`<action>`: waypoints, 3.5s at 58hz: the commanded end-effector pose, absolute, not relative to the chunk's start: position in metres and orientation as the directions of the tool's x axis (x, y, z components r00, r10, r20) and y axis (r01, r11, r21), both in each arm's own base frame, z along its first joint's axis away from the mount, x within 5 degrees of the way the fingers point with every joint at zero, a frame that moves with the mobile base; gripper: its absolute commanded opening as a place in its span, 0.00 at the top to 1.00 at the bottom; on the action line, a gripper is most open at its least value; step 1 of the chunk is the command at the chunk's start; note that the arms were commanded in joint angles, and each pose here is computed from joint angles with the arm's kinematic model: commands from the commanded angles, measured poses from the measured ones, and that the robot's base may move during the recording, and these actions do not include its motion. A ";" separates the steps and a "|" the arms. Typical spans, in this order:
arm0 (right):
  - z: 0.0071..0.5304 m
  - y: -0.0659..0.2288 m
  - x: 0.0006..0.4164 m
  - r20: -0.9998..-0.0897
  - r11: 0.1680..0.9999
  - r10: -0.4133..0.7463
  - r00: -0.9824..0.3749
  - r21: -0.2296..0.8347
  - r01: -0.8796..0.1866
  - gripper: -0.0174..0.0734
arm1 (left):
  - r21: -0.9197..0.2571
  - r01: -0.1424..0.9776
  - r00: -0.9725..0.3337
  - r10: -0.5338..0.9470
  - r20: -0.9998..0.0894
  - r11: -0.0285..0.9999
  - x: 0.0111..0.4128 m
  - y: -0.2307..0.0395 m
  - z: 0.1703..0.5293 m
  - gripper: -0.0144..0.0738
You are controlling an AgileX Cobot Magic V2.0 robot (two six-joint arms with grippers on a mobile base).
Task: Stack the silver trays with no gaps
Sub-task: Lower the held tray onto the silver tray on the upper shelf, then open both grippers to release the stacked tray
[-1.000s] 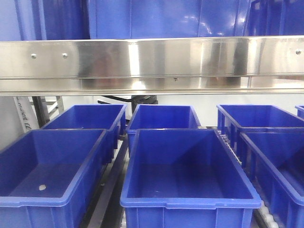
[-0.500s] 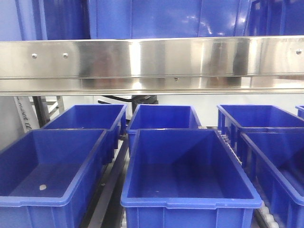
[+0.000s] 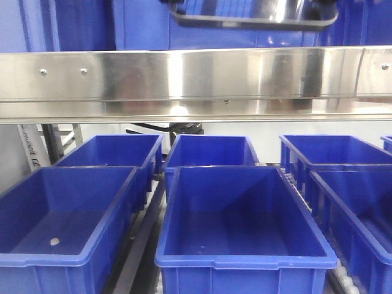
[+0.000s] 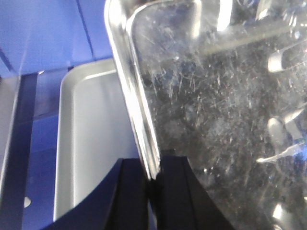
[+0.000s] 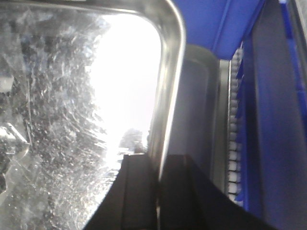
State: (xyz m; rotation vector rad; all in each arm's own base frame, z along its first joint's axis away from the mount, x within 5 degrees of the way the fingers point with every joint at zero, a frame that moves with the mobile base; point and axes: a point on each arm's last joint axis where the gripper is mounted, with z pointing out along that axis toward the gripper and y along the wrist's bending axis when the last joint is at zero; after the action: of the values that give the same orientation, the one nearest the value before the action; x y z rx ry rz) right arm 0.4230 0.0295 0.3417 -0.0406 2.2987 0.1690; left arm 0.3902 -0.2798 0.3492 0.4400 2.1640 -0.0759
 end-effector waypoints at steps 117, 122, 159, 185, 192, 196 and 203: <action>0.453 0.016 0.182 -0.969 0.991 -0.009 -0.245 0.024 -0.134 0.90 | 0.082 0.334 -0.174 0.146 -0.974 0.939 0.267 -0.169 0.505 0.83; 0.443 0.015 0.153 -0.981 0.991 -0.004 -0.195 0.022 -0.129 0.90 | 0.079 0.360 -0.155 0.143 -0.978 0.930 0.246 -0.156 0.499 0.83; 0.364 0.014 0.010 -0.998 0.980 0.060 -0.016 0.062 -0.187 0.90 | -0.019 0.416 0.061 -0.049 -0.997 0.909 0.062 -0.022 0.439 0.84; 0.361 0.013 -0.003 -0.998 0.980 0.062 0.033 0.055 -0.190 0.90 | -0.069 0.357 0.042 -0.090 -0.995 0.932 0.017 0.021 0.403 0.84; 0.361 0.013 -0.003 -0.998 0.980 0.062 0.033 0.055 -0.190 0.90 | -0.072 0.358 0.052 -0.097 -0.994 0.931 0.014 0.022 0.403 0.84; 0.361 0.013 -0.003 -0.997 0.980 0.062 0.035 0.055 -0.190 0.90 | -0.072 0.358 0.052 -0.097 -0.994 0.931 0.014 0.022 0.403 0.84; 0.362 0.013 -0.003 -0.997 0.980 0.063 0.039 0.055 -0.189 0.90 | -0.072 0.358 0.052 -0.097 -0.994 0.931 0.014 0.022 0.403 0.84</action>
State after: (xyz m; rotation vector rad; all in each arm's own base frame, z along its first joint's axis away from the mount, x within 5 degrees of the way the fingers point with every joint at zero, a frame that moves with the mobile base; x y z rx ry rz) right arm -0.0022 0.0134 0.3600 -0.1035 1.5490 0.2066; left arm 0.0153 0.0222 0.4028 0.2167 1.4900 -0.3381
